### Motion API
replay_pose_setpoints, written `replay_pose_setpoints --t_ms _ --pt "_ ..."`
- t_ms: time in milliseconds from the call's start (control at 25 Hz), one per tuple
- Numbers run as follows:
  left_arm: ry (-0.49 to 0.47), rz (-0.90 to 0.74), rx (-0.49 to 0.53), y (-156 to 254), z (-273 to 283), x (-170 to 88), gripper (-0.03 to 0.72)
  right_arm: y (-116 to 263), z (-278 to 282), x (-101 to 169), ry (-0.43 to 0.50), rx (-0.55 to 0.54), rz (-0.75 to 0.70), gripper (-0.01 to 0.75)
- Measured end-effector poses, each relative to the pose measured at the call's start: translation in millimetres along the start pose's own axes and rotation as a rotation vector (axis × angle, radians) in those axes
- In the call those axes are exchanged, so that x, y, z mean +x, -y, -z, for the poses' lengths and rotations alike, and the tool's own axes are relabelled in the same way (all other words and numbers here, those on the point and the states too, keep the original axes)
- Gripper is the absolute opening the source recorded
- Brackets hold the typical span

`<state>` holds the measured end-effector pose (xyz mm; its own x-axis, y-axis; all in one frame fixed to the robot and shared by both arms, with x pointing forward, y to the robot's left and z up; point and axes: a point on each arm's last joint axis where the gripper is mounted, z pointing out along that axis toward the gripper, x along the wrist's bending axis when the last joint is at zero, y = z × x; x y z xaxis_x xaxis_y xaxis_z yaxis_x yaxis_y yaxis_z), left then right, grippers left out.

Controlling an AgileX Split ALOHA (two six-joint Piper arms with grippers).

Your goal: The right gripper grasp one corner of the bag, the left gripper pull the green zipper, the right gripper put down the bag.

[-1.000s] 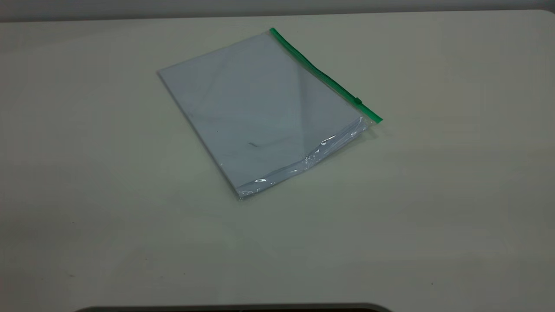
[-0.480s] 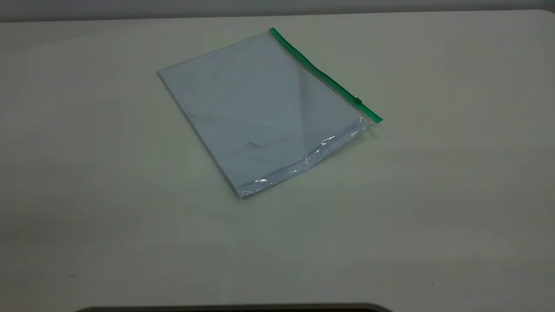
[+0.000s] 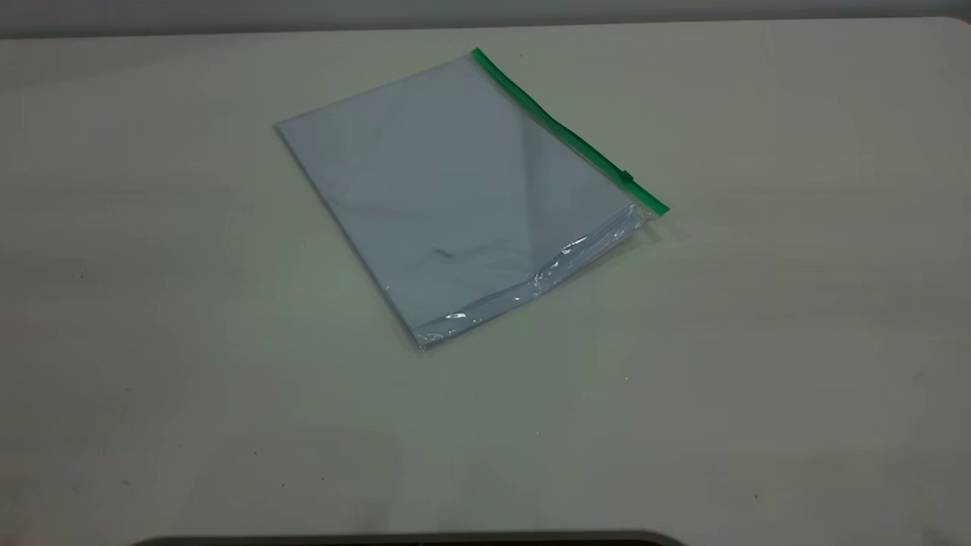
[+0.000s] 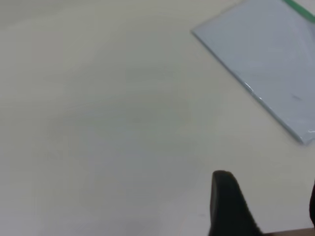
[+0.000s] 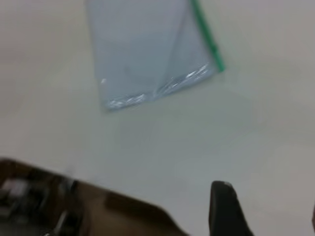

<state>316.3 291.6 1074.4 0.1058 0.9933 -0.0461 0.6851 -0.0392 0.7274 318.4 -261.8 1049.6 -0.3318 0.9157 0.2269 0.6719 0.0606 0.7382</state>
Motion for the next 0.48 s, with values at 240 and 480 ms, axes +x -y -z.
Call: replay_pose_setpoints --t_ms 240,480 --pt "0.147 -0.118 0.1 -51.7 -50.7 -3.9 0.482 -31.6 -63.2 -15.0 -0.134 0.041 -0.046 0.511" --pt "0.286 -0.146 0.136 -81.8 -97.2 -8.7 0.497 -36.0 -140.6 -38.7 -0.226 0.081 -0.195 0.512"
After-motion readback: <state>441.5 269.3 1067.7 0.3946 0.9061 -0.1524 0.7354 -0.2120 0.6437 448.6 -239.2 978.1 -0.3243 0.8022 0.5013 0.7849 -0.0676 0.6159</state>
